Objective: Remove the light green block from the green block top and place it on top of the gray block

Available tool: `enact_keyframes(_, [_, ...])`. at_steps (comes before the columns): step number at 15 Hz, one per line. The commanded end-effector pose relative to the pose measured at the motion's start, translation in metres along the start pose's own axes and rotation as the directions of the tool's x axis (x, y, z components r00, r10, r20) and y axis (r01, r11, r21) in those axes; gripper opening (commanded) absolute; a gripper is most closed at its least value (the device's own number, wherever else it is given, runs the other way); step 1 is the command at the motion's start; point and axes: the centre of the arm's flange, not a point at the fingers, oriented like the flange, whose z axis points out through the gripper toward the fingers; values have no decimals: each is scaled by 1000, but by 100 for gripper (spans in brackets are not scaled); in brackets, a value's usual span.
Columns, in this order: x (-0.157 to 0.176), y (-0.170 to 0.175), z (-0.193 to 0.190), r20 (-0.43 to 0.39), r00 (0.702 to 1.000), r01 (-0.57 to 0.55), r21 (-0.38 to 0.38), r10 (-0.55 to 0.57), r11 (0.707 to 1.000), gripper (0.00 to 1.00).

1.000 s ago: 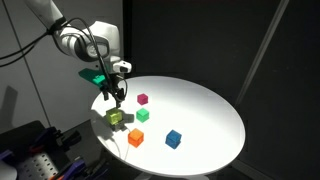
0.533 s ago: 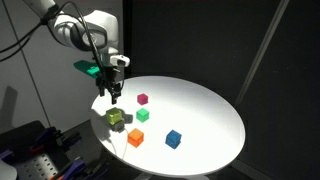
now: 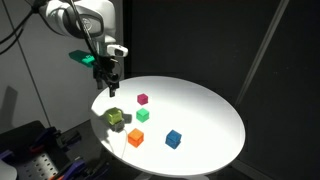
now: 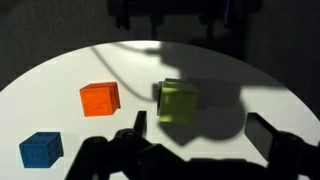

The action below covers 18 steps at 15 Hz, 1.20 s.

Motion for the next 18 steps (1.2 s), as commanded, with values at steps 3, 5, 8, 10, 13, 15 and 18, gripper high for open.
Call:
enact_keyframes(3, [-20,2,-46,-80,997,-22,12,23,1000,100])
enact_keyframes(5, [-23,3,-58,-103,994,-29,19,30,999,100])
enact_keyframes(8, [-27,3,-72,-132,990,-38,24,41,999,100])
enact_keyframes(10, [-27,4,-81,-147,988,-45,29,48,999,100])
enact_keyframes(13, [-27,4,-92,-160,985,-55,36,60,998,100])
enact_keyframes(15, [-26,4,-94,-135,989,-58,42,63,997,100])
enact_keyframes(18, [-27,4,-94,-92,994,-60,49,65,997,100])
